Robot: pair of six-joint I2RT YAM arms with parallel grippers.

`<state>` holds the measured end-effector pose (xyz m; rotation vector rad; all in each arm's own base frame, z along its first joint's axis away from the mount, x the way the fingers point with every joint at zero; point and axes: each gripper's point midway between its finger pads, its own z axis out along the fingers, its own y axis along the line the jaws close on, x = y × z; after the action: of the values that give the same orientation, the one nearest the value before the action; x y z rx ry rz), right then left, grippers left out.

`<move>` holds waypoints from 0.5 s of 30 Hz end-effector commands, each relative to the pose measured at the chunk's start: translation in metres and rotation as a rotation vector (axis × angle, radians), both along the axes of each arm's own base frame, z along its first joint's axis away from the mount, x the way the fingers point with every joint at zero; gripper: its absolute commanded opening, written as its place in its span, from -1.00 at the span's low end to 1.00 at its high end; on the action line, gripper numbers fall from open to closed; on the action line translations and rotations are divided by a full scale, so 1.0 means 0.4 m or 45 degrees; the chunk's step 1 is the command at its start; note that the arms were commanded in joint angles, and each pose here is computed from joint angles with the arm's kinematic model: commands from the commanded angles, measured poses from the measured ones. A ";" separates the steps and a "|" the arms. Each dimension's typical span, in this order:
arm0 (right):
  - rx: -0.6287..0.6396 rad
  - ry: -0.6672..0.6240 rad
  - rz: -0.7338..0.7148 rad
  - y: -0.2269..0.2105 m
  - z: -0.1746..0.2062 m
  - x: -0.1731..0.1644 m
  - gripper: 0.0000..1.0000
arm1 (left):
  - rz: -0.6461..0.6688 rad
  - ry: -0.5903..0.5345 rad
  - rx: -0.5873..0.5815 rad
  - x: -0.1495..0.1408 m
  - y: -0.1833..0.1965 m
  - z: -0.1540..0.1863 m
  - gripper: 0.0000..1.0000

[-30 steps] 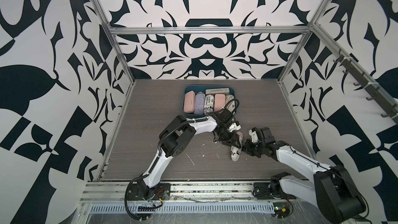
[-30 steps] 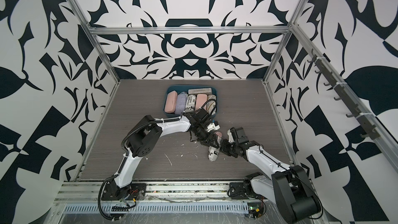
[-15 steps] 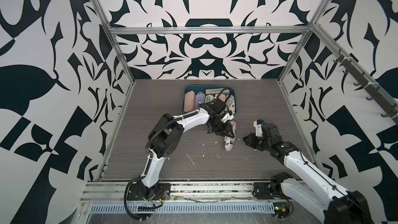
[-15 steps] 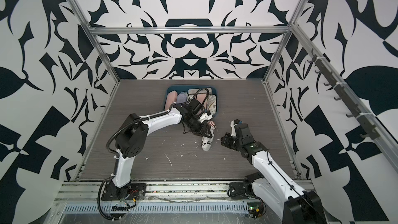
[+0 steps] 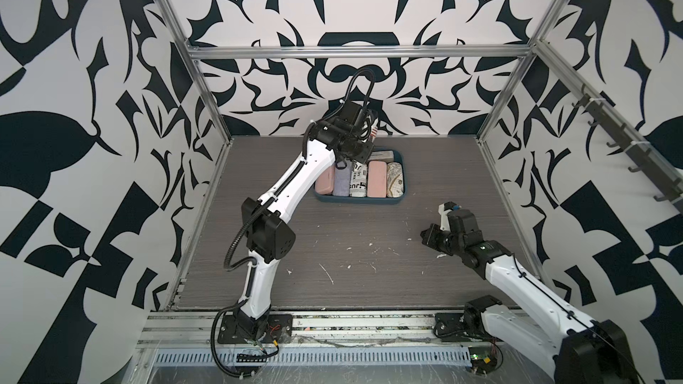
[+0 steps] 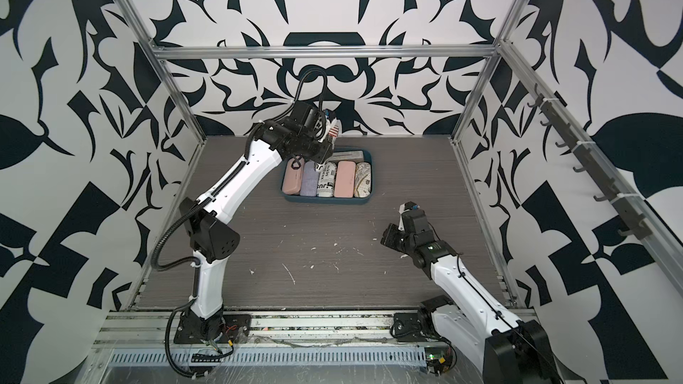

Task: Put the glasses cases into the storage boxes
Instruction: Place the glasses case in the storage box.

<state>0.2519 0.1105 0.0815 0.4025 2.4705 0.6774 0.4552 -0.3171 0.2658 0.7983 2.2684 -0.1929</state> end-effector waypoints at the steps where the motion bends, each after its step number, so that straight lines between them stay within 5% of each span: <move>1: 0.021 -0.051 -0.016 0.003 0.011 0.020 -1.00 | 0.066 -0.059 0.375 0.073 0.103 -0.089 -0.21; 15: 0.015 -0.001 -0.041 -0.002 -0.025 0.013 -1.00 | -0.020 -0.426 0.578 0.261 0.125 -0.100 -0.19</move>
<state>0.2525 0.1106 0.0693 0.4317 2.4816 0.6799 0.5401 -0.2654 0.2161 0.9649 2.1152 0.3593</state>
